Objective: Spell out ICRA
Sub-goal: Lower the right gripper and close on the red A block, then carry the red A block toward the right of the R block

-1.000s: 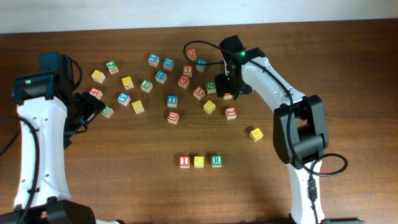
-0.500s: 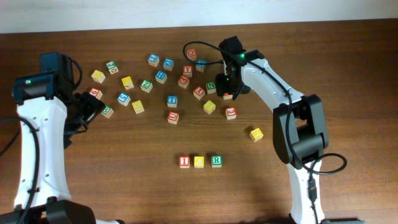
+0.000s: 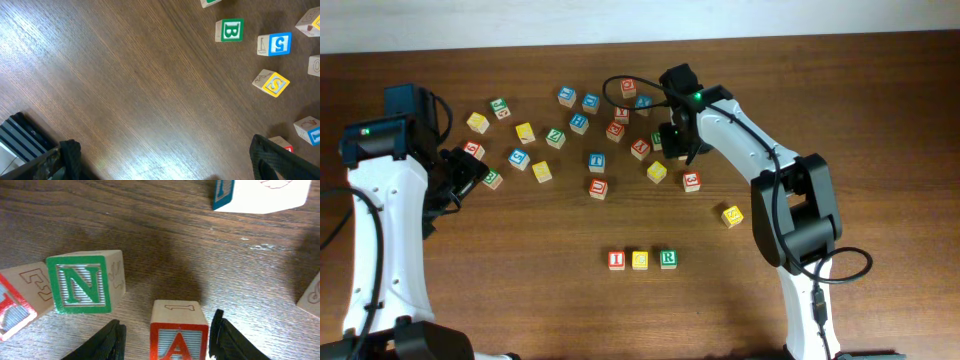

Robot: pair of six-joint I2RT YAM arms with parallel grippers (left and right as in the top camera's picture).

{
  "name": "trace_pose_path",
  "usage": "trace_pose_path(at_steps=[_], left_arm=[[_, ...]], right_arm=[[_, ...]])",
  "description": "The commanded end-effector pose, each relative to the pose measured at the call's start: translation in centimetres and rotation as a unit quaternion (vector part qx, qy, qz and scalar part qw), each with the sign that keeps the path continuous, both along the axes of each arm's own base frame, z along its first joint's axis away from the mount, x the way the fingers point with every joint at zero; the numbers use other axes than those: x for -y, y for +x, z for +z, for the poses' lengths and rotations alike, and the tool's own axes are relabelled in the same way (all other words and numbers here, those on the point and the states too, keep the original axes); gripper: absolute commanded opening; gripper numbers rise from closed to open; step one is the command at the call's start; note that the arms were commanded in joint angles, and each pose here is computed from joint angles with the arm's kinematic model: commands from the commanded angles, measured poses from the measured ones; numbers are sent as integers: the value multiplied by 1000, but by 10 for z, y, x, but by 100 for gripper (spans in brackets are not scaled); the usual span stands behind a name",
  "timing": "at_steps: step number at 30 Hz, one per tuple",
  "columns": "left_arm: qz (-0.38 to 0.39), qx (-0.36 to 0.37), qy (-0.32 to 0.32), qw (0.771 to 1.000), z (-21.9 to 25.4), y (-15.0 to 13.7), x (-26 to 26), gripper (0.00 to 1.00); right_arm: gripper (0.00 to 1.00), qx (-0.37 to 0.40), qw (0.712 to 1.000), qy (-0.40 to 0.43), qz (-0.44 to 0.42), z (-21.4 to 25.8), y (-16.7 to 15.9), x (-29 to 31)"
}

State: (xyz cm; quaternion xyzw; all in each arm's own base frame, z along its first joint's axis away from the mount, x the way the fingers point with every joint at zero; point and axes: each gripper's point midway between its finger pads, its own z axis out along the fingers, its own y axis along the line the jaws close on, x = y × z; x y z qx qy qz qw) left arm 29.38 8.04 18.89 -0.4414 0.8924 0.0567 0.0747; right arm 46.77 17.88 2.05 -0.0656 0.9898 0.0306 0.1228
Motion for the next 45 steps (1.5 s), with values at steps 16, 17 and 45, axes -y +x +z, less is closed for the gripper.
trace_pose_path(at_steps=[16,17,45], left_arm=[[8,-1,1,1000,-1,0,-2,99],[8,-1,1,1000,-1,0,-2,99],[8,-1,1,1000,-1,0,-2,99]], right_arm=[[32,-8,1000,-28,-8,-13,-5,10],[33,-8,1000,-28,-8,-13,-5,10],[27,-57,997,-46,-5,205,-170,73]])
